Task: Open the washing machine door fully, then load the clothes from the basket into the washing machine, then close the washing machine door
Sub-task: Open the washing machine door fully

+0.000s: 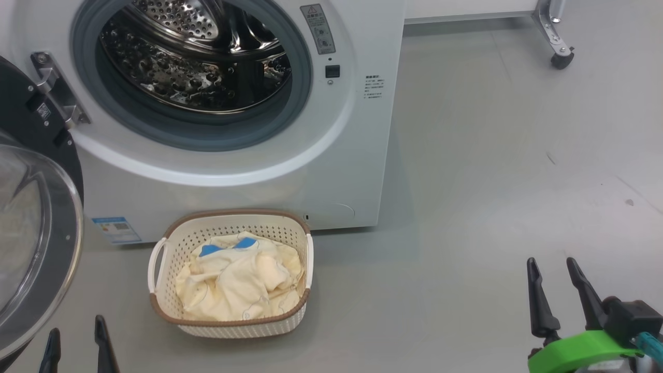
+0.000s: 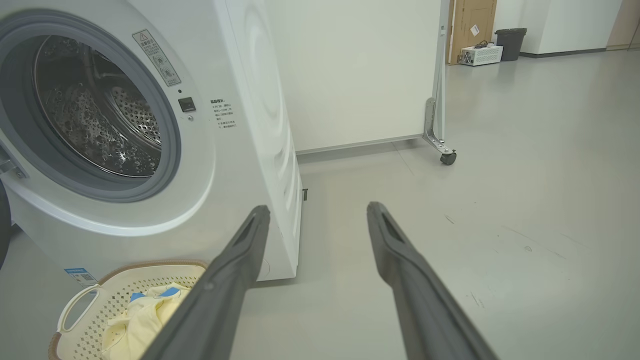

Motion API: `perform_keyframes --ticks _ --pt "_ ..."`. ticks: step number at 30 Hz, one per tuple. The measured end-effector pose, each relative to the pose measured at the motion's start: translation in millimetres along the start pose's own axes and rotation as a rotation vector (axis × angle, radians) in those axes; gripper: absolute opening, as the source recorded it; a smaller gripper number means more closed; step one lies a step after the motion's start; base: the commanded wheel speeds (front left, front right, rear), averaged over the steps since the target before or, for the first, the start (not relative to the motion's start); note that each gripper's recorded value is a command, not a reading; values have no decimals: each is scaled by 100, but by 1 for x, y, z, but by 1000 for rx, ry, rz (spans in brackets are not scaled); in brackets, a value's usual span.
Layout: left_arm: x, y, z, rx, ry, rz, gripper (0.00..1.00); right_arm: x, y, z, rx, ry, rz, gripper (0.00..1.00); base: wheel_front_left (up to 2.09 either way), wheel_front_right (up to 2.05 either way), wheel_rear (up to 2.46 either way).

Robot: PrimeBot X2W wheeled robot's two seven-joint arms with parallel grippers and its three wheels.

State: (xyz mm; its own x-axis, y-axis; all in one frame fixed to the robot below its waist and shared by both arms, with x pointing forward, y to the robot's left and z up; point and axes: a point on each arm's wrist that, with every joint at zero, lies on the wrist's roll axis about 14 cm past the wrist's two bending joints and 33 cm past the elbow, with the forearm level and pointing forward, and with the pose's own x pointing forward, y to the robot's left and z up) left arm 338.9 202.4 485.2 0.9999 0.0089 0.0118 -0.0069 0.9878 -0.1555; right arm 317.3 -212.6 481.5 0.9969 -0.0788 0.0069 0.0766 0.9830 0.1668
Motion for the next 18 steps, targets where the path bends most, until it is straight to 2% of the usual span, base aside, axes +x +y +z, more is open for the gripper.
perform_keyframes --ticks 18 --pt "-16 2 6 -11 -18 10 100 1 12 -1 -13 3 43 100 0 0 0"
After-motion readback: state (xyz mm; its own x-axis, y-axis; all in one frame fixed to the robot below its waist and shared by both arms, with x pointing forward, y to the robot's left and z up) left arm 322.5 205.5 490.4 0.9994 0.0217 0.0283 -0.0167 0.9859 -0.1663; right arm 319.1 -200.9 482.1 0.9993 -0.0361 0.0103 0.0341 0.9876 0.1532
